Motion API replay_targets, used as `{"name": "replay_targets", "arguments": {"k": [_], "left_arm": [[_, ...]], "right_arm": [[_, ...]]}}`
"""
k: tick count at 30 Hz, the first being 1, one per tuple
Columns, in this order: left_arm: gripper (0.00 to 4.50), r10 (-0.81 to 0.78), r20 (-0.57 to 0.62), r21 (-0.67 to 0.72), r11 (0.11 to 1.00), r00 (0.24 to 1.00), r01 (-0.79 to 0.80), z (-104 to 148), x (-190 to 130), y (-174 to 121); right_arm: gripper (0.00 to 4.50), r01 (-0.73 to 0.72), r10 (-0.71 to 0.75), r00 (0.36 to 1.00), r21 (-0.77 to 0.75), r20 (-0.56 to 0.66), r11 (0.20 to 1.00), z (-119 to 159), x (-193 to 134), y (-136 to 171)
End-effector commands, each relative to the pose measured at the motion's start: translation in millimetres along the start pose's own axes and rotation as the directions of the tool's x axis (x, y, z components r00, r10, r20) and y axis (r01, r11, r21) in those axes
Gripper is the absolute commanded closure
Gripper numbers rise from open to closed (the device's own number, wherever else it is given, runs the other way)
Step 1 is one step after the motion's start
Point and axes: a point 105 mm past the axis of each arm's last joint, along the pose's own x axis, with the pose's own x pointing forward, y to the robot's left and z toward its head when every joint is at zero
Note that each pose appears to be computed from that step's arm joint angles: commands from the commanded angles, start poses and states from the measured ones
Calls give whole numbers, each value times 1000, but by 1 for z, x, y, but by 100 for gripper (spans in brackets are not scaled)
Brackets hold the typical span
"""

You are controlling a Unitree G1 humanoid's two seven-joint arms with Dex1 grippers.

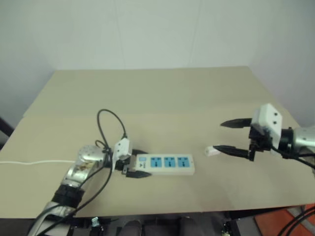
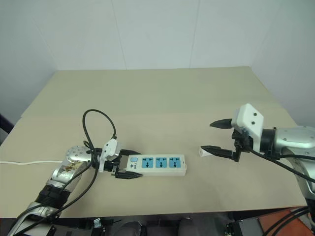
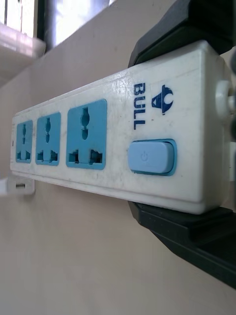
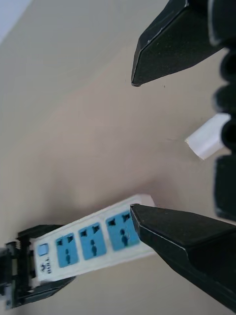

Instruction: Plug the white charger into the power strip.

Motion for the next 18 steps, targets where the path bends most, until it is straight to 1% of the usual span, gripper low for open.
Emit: {"name": "replay_targets", "arguments": {"k": [1, 3, 6, 8, 12, 18], "left_arm": [[118, -11, -16, 35, 999, 1000, 12, -9, 8, -2], [118, -5, -30, 33, 999, 1000, 6, -16, 12, -2], [118, 3, -32, 28, 1000, 999, -2, -19, 15, -3], [118, 11, -31, 28, 1000, 999, -10, -20, 17, -3], [118, 22, -29, 9, 1000, 999, -22, -23, 22, -5], [118, 22, -24, 2, 1000, 999, -22, -25, 27, -11]], "right_arm": [[0, -51, 49, 998, -55, -44, 997, 1, 8, -3], [0, -101, 93, 990, -67, -104, 993, -3, 15, -4], [0, -172, 139, 959, -117, -246, 978, -14, 21, -5], [0, -210, 148, 927, -149, -345, 966, -21, 25, -9], [0, -292, 164, 864, -208, -476, 934, -33, 34, -15], [0, -362, 197, 812, -210, -550, 908, -44, 53, -19]]}}
